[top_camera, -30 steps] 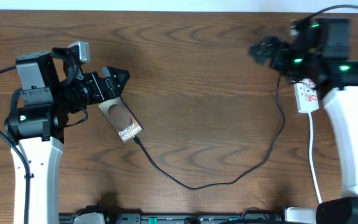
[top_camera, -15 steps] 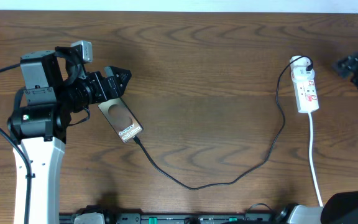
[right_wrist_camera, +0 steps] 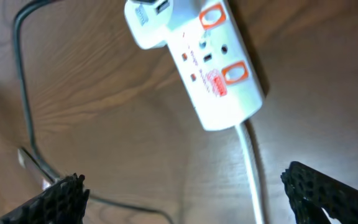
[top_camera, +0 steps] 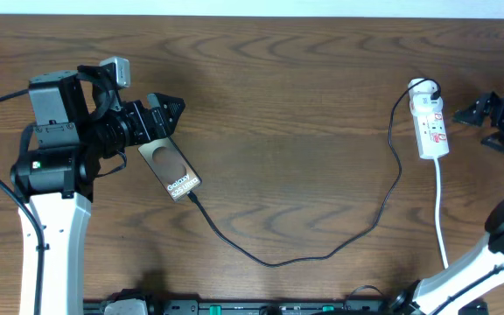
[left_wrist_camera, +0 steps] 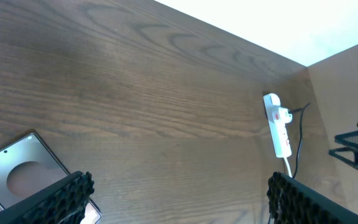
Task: Plug charger to phone and switch on socket
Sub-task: 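Move the right gripper over to the white power strip's switch, then press the orange switch beside the plugged socket with the right gripper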
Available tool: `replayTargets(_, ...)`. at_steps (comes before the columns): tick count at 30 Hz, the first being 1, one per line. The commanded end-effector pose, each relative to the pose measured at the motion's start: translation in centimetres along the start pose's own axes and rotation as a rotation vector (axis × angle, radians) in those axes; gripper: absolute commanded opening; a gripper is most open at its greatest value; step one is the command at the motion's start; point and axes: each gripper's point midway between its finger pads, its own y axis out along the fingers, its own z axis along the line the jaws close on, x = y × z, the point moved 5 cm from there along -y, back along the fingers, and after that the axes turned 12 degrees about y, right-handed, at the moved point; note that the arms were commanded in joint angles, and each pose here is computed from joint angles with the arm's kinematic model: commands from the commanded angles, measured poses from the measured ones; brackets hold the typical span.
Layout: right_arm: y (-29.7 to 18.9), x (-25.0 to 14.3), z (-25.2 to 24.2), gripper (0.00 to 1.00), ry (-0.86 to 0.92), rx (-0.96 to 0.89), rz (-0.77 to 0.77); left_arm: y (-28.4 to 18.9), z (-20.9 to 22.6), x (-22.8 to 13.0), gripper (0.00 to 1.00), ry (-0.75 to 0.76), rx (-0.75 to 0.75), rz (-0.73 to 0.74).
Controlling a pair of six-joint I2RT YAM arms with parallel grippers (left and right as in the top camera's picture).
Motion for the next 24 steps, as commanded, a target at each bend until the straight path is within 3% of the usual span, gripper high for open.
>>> replayTargets(1,-0.3,0.8,0.4,0.99,-0.042,0.02,-0.023,0.0,0.0,-0.1,0.92,0.023,0.007,0.005)
replayTargets(8,0.0,1.0,-0.1,0.99,0.159,-0.019,-0.029,0.0,0.0,-0.2,0.92,0.022,0.007,0.007)
replayTargets(14,1.4,1.9,2.1,0.99,-0.081,-0.019,-0.058,0.0,0.0,-0.2,0.92,0.023,0.008,0.006)
replayTargets(24,5.2,4.3,3.8,0.99,-0.187,-0.039,-0.048,0.1,0.1,-0.2,0.92,0.023,0.013,0.006)
